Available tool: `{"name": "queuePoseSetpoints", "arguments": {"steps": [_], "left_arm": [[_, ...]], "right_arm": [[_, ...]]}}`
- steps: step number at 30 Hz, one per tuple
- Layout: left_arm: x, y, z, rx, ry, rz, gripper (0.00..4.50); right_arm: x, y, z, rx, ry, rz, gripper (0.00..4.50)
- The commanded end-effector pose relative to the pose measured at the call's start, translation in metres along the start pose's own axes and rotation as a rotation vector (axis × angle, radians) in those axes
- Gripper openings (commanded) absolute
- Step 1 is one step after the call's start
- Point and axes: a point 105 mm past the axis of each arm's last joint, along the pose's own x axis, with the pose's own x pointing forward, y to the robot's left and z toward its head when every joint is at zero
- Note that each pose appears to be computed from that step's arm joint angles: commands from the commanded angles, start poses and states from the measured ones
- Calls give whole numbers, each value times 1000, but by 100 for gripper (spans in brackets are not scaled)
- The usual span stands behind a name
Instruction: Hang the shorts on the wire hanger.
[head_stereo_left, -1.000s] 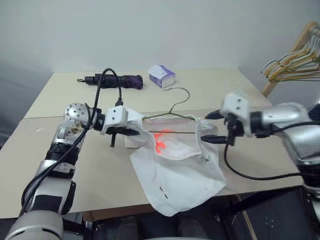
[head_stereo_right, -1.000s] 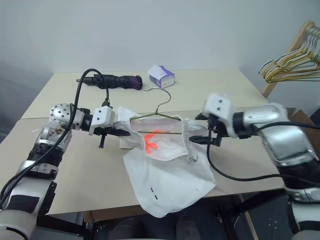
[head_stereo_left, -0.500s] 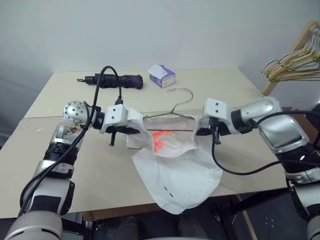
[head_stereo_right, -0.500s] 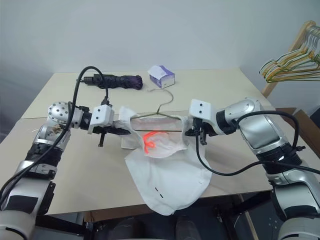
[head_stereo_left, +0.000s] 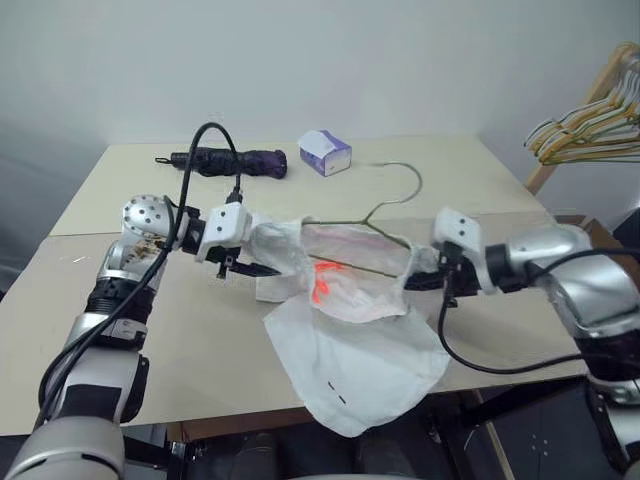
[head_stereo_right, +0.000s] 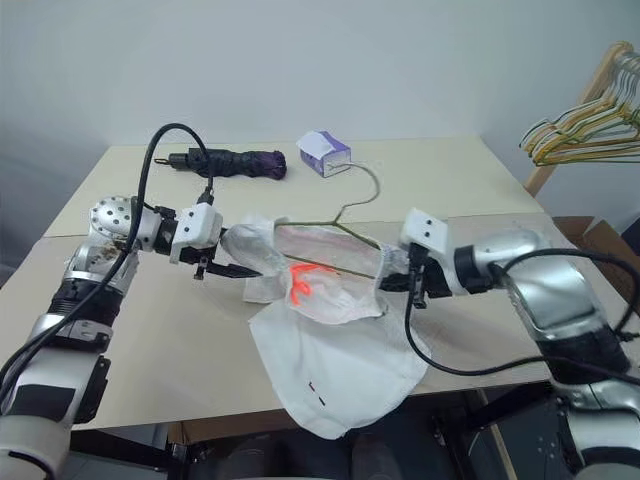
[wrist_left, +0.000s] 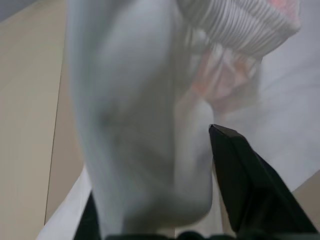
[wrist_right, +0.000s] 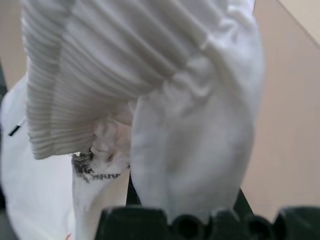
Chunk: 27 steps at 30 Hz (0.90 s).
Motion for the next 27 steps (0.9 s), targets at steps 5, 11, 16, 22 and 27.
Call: {"name": "queuePoseSetpoints", "arguments": {"steps": [5, 11, 16, 22, 27], "left_arm": [[-31, 46, 41, 64, -147, 285, 447], [-35, 68, 101, -157, -530, 489, 447], [-11, 43, 147, -316, -758, 443, 447], [11, 18, 182, -385, -892, 394, 447], [12, 16, 189, -381, -906, 387, 447]], "right_arm": [[-24, 12, -24, 236, -58, -156, 0], [-42, 14, -60, 475, -72, -377, 0], [-68, -14, -87, 697, -38, -728, 0], [-122, -36, -107, 877, -31, -1082, 0], [-161, -53, -102, 909, -72, -1243, 0]]}}
